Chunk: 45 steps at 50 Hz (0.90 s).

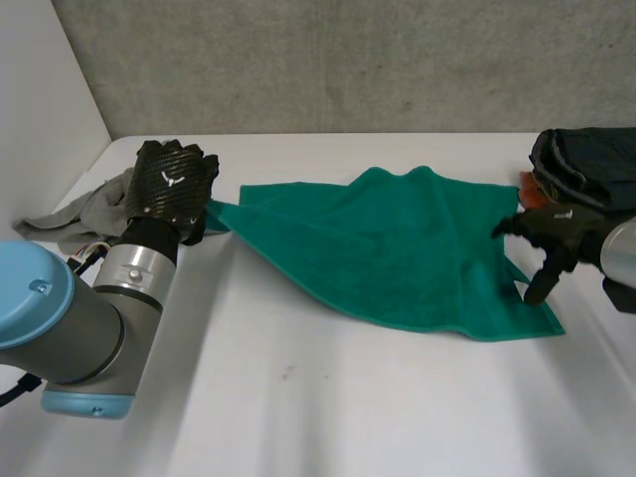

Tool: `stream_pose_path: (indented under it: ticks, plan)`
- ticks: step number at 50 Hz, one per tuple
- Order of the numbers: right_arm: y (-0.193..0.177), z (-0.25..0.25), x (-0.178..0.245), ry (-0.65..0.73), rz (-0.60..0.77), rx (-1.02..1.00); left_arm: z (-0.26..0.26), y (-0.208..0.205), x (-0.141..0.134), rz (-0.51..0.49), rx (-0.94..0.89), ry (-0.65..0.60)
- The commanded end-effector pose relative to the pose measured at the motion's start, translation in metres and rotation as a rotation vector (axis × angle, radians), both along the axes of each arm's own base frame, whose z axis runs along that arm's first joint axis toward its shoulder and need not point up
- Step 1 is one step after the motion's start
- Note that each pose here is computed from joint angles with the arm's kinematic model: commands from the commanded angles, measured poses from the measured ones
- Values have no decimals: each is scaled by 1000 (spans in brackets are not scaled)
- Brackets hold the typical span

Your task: Fold the laundry.

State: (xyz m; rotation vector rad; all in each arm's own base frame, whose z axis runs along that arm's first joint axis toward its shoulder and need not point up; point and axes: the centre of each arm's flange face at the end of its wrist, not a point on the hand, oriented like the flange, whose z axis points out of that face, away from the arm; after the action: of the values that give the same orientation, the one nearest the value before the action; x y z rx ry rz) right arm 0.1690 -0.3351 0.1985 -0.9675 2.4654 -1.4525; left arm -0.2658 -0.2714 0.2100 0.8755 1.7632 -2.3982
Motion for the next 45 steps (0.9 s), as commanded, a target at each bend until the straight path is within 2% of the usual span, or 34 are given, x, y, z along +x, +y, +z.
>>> stream_pose_path:
  ticks: [1,12,45]
  plan:
    - [15,-23,-6,83,5,-8,2,-1,0,1,-6,2]
    - [33,-54,-26,226,54,-137,8,-2,-1,-6,-10,33]
    - [13,-83,-21,219,97,-222,7,-4,0,-8,0,48]
